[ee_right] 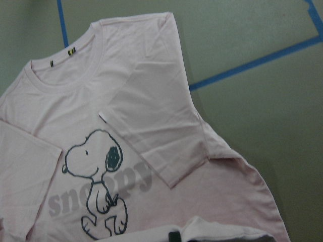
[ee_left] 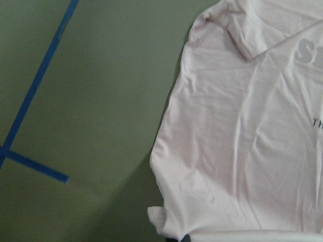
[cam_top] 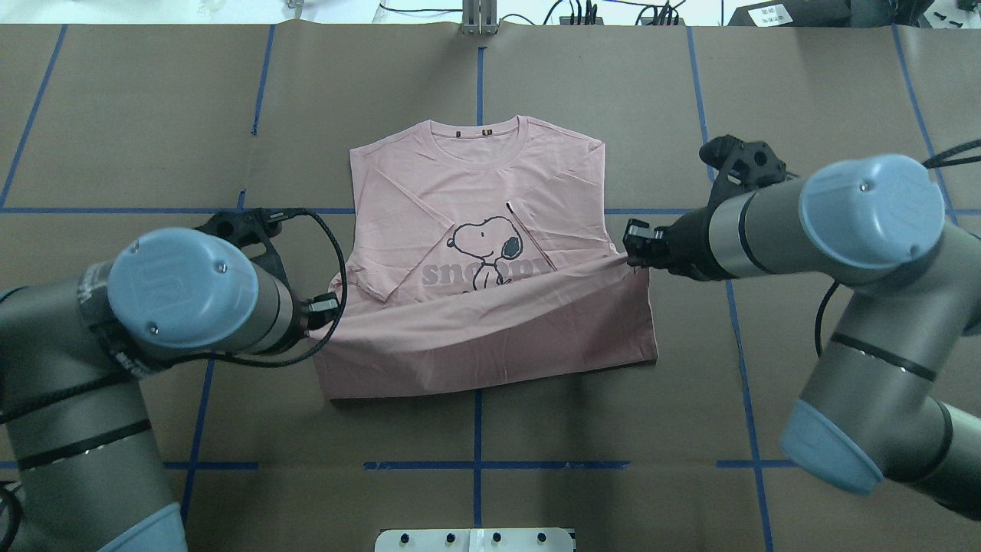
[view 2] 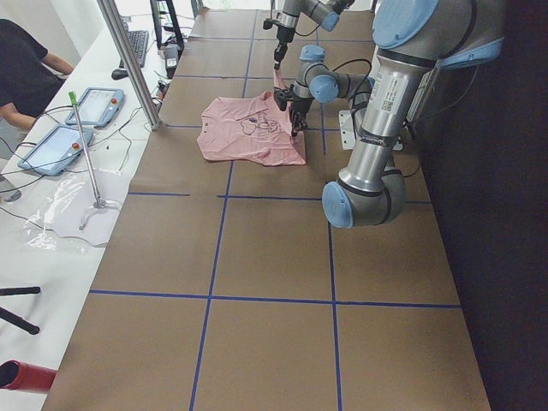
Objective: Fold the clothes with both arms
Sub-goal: 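Lift the hem with both grippers and fold it toward the collar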
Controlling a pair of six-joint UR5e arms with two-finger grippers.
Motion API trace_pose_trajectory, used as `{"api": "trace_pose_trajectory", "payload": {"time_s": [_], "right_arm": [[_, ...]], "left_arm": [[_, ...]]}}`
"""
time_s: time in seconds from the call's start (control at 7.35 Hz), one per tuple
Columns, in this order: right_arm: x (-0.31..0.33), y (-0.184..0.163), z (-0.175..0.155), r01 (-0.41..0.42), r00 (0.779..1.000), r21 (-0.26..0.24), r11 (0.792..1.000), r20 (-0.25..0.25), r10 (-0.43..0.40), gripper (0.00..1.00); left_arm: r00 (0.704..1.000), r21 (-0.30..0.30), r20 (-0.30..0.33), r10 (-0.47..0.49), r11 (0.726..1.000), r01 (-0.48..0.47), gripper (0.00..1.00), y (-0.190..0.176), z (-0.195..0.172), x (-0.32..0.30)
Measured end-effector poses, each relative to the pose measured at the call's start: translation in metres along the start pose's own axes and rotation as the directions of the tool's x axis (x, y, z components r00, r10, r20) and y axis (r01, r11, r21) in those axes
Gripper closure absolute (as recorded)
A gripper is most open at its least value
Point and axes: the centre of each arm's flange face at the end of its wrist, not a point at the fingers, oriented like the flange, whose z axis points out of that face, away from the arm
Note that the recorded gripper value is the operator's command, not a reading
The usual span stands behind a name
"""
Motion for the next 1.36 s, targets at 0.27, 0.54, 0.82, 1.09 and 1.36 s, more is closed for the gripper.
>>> {"api": "trace_pose_trajectory", "payload": {"time_s": [0.27,0.54,0.82,1.09,1.36], "right_arm": [[-0.031,-0.06,0.033,-0.012,0.999,0.052,0.999,-0.031,0.014,1.0],[-0.058,-0.11,0.063,-0.03,0.998,0.091,0.995,-0.056,0.035,1.0],[-0.057,-0.156,0.112,-0.039,0.998,0.12,0.992,-0.035,0.043,1.0],[-0.05,-0.192,0.146,-0.06,0.996,0.137,0.989,-0.052,0.068,1.0],[-0.041,-0.206,0.156,-0.073,0.994,0.143,0.987,-0.075,0.085,1.0]], "left_arm": [[1.0,0.08,-0.018,-0.017,0.997,0.019,1.0,-0.074,0.017,0.028],[0.996,0.14,-0.068,-0.054,0.988,0.063,1.0,-0.143,0.055,0.063],[0.993,0.176,-0.088,-0.077,0.98,0.092,1.0,-0.193,0.098,0.07],[0.993,0.189,-0.067,-0.094,0.976,0.105,1.0,-0.218,0.136,0.066],[0.994,0.198,-0.041,-0.104,0.974,0.11,1.0,-0.232,0.165,0.077]]}}
